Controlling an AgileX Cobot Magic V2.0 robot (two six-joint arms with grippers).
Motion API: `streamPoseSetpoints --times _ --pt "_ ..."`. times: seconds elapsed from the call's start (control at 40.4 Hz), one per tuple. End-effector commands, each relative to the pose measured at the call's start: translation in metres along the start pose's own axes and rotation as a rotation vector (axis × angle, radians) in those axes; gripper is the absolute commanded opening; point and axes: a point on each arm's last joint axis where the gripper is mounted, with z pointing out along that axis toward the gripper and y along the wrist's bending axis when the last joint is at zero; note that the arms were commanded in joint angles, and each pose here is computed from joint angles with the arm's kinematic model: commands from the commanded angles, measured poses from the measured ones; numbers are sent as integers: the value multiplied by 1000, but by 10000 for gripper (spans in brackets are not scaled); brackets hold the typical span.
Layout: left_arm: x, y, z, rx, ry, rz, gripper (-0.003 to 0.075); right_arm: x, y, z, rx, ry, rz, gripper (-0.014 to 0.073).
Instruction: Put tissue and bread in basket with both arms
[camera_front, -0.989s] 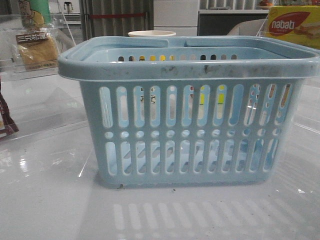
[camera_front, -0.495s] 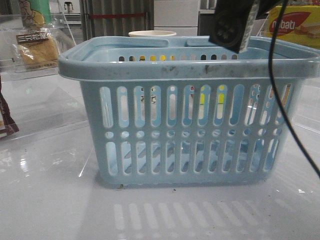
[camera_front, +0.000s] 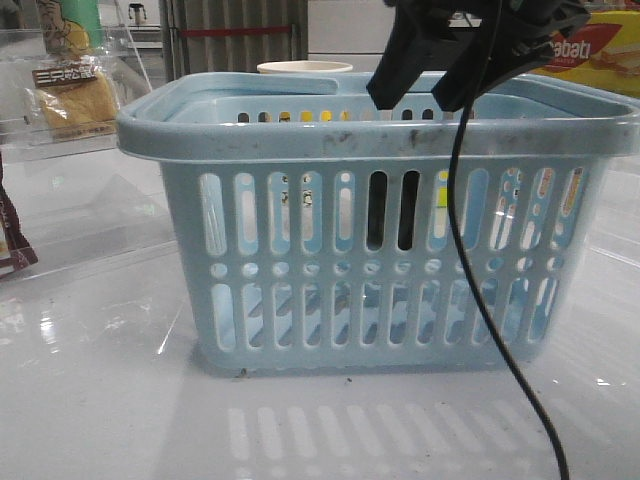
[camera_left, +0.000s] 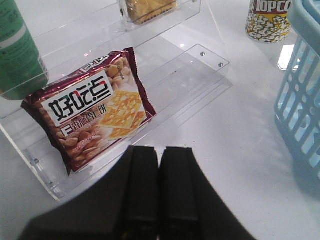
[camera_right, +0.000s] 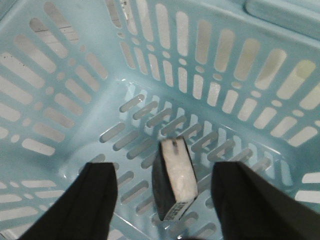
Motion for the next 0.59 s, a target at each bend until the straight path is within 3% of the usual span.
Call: streamPoseSetpoints --times 0.0,0.247,0.569 --pt "-18 0 -5 4 -112 -4 92 -17 3 -18 6 -130 -8 538" --pt "-18 0 -5 4 -112 -4 92 -21 9 -45 0 -183 -50 538" --pt "-18 0 -5 4 -112 -4 92 -8 31 -147 -26 -332 -177 538"
